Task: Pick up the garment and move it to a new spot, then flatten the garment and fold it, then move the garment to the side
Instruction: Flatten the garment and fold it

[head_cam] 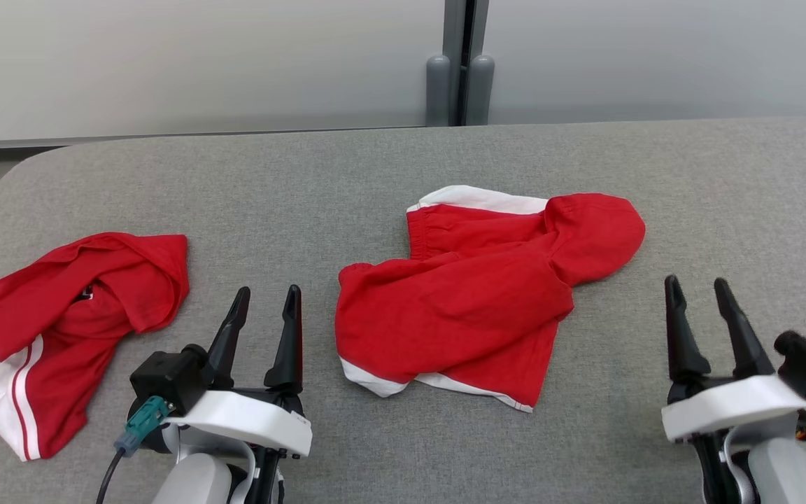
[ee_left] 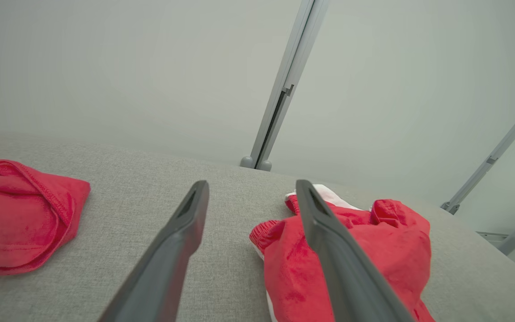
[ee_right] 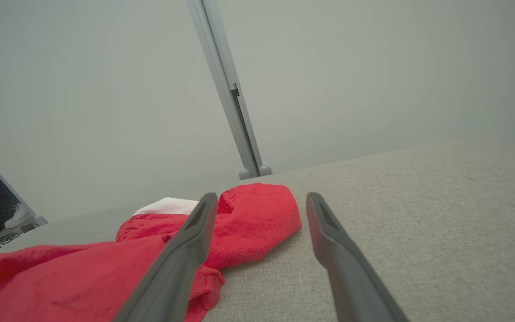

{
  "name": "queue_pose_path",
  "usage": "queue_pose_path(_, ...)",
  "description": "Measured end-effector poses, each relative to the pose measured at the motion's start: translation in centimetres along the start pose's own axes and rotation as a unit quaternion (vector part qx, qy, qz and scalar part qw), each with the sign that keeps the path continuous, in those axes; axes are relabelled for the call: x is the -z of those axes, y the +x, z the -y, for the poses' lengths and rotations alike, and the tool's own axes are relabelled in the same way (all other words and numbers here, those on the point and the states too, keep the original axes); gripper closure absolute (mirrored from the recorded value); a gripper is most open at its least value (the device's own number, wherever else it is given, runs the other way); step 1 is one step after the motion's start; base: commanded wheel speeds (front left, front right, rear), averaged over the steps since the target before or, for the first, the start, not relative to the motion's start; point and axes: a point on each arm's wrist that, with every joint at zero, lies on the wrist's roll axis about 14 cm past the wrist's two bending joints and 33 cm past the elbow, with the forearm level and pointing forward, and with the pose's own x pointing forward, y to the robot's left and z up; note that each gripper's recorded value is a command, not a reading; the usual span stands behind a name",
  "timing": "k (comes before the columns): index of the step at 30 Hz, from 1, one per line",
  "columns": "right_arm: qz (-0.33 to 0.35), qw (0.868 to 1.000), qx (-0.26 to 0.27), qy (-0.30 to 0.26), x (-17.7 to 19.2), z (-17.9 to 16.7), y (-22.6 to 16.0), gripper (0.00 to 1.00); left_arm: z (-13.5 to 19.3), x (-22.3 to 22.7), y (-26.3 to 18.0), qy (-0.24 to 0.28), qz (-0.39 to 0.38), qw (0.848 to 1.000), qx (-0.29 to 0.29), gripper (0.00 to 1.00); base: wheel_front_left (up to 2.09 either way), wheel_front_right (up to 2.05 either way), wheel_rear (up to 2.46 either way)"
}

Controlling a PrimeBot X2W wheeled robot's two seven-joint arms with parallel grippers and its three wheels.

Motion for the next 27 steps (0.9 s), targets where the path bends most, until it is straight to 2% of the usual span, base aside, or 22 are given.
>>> queue_pose_path(7, -0.028, 0.999, 0.013, 0.008, 2.2, -0.3, -3.1, 0.0, 0.3, 0.4, 0.1, 0.004, -0.006, 1.0, 0.009, 0.0, 0.0, 0.0, 0.0)
queue_pose_path(12, -0.062, 0.997, -0.026, 0.039, 3.5, -3.6, -3.5, 0.0, 0.2, 0.5, 0.1, 0.005, -0.006, 1.0, 0.008, 0.0, 0.0, 0.0, 0.0)
queue_pose_path(14, -0.106, 0.991, -0.052, 0.058, 5.3, -5.4, -4.2, 0.0, 0.1, 0.5, 0.1, 0.005, -0.007, 1.0, 0.007, 0.0, 0.0, 0.0, 0.0)
queue_pose_path(19, -0.205, 0.972, -0.099, 0.049, 9.0, -7.0, -6.2, 0.0, -0.1, 0.7, -0.2, 0.005, -0.011, 1.0, 0.004, 0.0, 0.0, 0.0, 0.0)
queue_pose_path(27, -0.271, 0.951, -0.142, 0.047, 12.0, -8.8, -6.7, 0.0, -1.4, 1.0, -0.6, 0.003, -0.016, 1.0, -0.015, 0.0, 0.0, 0.0, 0.0)
